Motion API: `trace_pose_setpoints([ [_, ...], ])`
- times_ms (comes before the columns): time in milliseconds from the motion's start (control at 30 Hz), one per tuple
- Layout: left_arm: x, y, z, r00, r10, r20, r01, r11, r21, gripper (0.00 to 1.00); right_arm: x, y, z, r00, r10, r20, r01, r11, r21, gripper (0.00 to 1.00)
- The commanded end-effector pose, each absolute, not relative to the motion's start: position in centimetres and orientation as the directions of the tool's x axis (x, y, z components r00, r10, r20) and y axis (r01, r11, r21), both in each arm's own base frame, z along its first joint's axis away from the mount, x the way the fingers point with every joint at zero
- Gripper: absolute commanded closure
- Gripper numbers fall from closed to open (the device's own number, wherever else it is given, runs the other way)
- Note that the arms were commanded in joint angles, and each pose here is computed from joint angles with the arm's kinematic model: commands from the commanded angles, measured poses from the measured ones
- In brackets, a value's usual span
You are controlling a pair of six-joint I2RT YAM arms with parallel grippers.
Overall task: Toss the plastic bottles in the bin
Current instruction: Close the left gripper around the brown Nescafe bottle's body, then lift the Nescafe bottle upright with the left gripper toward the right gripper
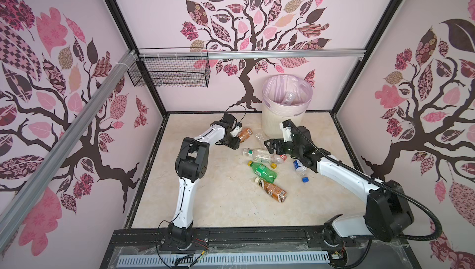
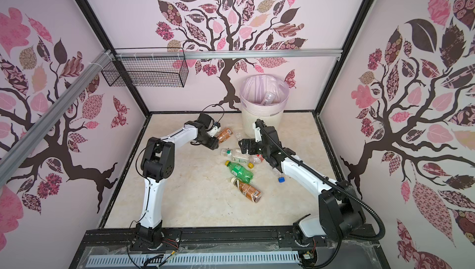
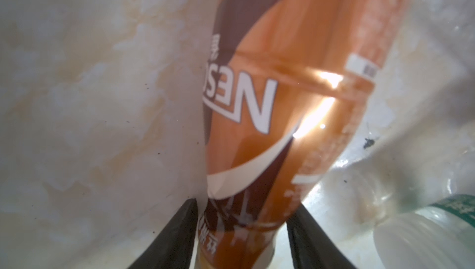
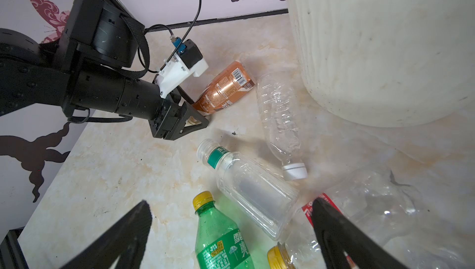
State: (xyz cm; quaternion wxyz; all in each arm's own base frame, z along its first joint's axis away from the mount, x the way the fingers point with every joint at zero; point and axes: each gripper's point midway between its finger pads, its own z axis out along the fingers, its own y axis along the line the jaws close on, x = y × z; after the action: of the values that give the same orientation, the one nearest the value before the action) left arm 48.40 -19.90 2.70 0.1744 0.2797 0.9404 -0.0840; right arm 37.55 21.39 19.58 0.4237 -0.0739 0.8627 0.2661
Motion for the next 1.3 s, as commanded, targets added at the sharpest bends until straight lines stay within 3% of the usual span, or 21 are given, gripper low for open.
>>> trace_pose_setpoints([
  [0,49.0,-20.5,2.8,-0.777,0.496,-0.388,0.563,0.823,-0.076,0.49,37.4,21.5,20.8,-0.612,0.107,-0.783,-0.365,0.841,0.4,0.01],
  [167,48.5,-21.0,2.9,-0.788,0.477,-0.39,0.554,0.826,-0.109,0.61,37.4,21.5,20.9,-0.608,0.11,-0.786,-0.364,0.841,0.4,0.01],
  [433,46.1,-23.6,5.9,-0.788,0.404,-0.464,0.535,0.823,-0.191,0.66,37.5,21.8,21.3,-0.61,0.117,-0.784,-0.371,0.832,0.413,0.01],
  [667,45.1,-24.6,13.2,-0.774,0.243,-0.585,0.491,0.813,-0.312,0.65,37.7,22.3,23.9,-0.597,0.163,-0.785,-0.377,0.807,0.455,0.01],
  [967,42.8,-21.9,22.7,-0.703,0.008,-0.712,0.442,0.788,-0.428,0.64,38.6,23.5,30.7,-0.559,0.289,-0.777,-0.399,0.728,0.558,0.01],
  [1067,40.7,-22.7,23.8,-0.692,-0.064,-0.719,0.461,0.727,-0.509,0.64,39.0,24.2,32.7,-0.558,0.344,-0.755,-0.409,0.678,0.611,0.0],
  [1267,36.8,-26.3,23.7,-0.678,-0.032,-0.734,0.529,0.671,-0.519,0.63,39.8,25.5,34.4,-0.582,0.389,-0.715,-0.415,0.614,0.671,0.01],
])
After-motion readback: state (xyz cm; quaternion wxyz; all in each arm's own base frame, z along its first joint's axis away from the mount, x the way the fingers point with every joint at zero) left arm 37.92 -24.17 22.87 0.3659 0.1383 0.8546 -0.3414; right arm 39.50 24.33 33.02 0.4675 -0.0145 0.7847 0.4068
